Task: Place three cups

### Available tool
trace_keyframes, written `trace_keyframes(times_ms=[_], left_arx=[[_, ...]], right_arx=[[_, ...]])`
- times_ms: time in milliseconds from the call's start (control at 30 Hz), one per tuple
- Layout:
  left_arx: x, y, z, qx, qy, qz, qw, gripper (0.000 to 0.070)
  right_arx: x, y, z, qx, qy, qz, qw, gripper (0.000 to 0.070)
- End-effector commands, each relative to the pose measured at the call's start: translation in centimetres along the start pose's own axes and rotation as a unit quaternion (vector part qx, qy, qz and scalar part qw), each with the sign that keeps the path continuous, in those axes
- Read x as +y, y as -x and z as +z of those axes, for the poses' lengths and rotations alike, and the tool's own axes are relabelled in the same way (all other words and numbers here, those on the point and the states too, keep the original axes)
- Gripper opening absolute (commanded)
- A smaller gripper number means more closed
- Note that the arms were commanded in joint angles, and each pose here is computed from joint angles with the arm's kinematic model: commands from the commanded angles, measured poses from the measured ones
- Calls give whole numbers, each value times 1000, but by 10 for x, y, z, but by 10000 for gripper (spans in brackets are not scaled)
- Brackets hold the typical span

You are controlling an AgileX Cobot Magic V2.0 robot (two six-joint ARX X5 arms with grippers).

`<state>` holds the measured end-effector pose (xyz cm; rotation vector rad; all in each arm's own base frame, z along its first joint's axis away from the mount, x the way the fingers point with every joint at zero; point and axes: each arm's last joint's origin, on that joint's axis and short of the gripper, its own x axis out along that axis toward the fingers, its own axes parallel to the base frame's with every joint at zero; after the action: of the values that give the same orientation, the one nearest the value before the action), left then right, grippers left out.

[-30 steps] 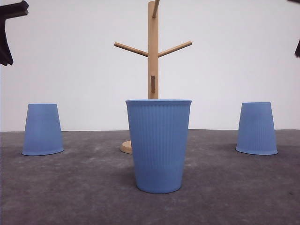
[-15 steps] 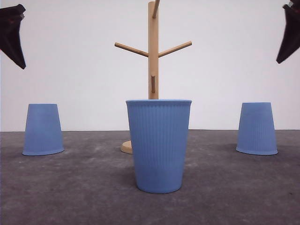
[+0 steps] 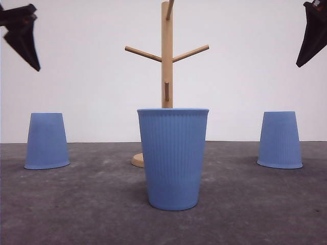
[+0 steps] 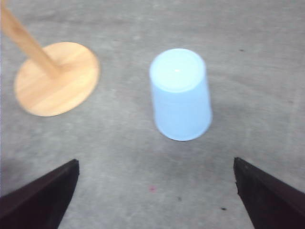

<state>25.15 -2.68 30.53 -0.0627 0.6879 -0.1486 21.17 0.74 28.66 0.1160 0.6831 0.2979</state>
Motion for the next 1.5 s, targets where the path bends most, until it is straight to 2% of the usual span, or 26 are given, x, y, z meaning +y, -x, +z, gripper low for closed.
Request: trace_keyframes(times_ms=[0, 267, 467, 667, 867, 1133, 1467], left_arx=[[-1, -7, 13, 0, -3, -6, 1000, 559], [-1, -55, 49, 48, -11, -23, 999, 565], [1, -93, 60, 84, -14, -21, 996, 564], [4, -123, 56, 111, -17, -13, 994, 564], [9, -139, 47, 136, -36, 40, 989, 568], [10, -142, 47, 133, -37, 40, 990, 567], [11, -161, 34, 167, -33, 31, 985, 556]], right_arx=[[1, 2, 5, -8, 5, 3, 1000, 661], [1, 2, 5, -8, 5, 3, 1000, 661], [1, 2, 5, -9, 5, 3, 1000, 661], [1, 2, 5, -9, 5, 2, 1000, 661], [1, 2, 5, -10, 5, 2, 1000, 661], [1, 2, 6, -14, 7, 2, 1000, 660], [1, 2, 6, -14, 7, 2, 1000, 660]])
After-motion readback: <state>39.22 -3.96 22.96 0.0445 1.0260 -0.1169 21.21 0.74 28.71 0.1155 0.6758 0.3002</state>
